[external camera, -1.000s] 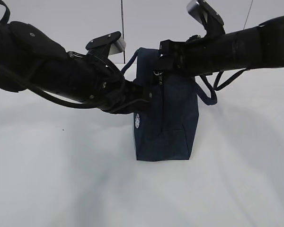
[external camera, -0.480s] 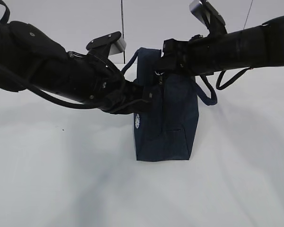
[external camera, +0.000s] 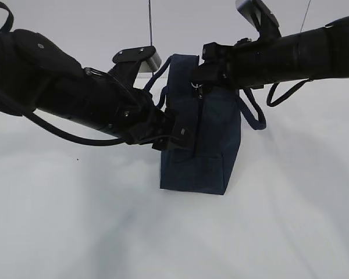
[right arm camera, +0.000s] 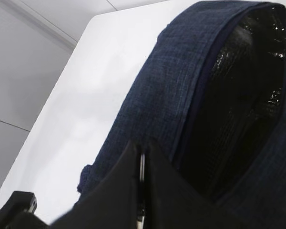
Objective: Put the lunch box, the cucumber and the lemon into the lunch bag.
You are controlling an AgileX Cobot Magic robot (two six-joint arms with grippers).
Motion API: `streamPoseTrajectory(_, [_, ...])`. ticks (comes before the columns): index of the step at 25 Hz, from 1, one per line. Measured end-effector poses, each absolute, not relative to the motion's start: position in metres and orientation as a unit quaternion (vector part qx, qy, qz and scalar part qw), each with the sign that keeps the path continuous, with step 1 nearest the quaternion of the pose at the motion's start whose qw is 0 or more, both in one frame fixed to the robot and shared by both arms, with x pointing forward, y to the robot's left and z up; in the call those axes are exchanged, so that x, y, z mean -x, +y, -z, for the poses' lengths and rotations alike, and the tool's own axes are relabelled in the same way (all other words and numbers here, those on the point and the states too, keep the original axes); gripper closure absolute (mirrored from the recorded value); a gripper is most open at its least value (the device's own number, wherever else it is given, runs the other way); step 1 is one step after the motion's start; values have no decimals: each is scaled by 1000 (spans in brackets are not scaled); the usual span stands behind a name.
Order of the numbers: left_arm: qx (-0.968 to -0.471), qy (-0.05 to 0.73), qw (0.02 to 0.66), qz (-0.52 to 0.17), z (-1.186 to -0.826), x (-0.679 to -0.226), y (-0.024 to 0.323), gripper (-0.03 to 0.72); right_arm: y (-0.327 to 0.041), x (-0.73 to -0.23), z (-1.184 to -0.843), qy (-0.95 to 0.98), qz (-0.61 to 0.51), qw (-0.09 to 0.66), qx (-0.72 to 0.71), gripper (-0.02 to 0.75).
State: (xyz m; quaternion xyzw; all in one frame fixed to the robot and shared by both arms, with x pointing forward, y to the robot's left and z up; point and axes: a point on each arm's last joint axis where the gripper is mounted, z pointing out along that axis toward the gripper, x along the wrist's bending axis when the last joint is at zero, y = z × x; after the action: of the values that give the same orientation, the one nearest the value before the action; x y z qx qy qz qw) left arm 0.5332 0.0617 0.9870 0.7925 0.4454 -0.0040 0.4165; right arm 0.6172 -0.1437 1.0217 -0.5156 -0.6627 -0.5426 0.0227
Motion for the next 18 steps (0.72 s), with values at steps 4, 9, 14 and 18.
streamPoseTrajectory(4, [-796, 435, 420, -31, -987, -537, 64, 241, -144, -617, -1022, -663, 543, 23, 516, 731])
streamPoseTrajectory(9, [-799, 438, 407, -72, -977, -538, 72, 237, -143, -617, -1022, -664, 544, 26, 513, 731])
streamPoseTrajectory(14, [-804, 435, 396, -90, -968, -534, 73, 235, -143, -616, -1022, -663, 545, 29, 512, 731])
streamPoseTrajectory(18, [-818, 417, 383, -96, -957, -525, 62, 237, -143, -616, -1022, -664, 545, 30, 512, 731])
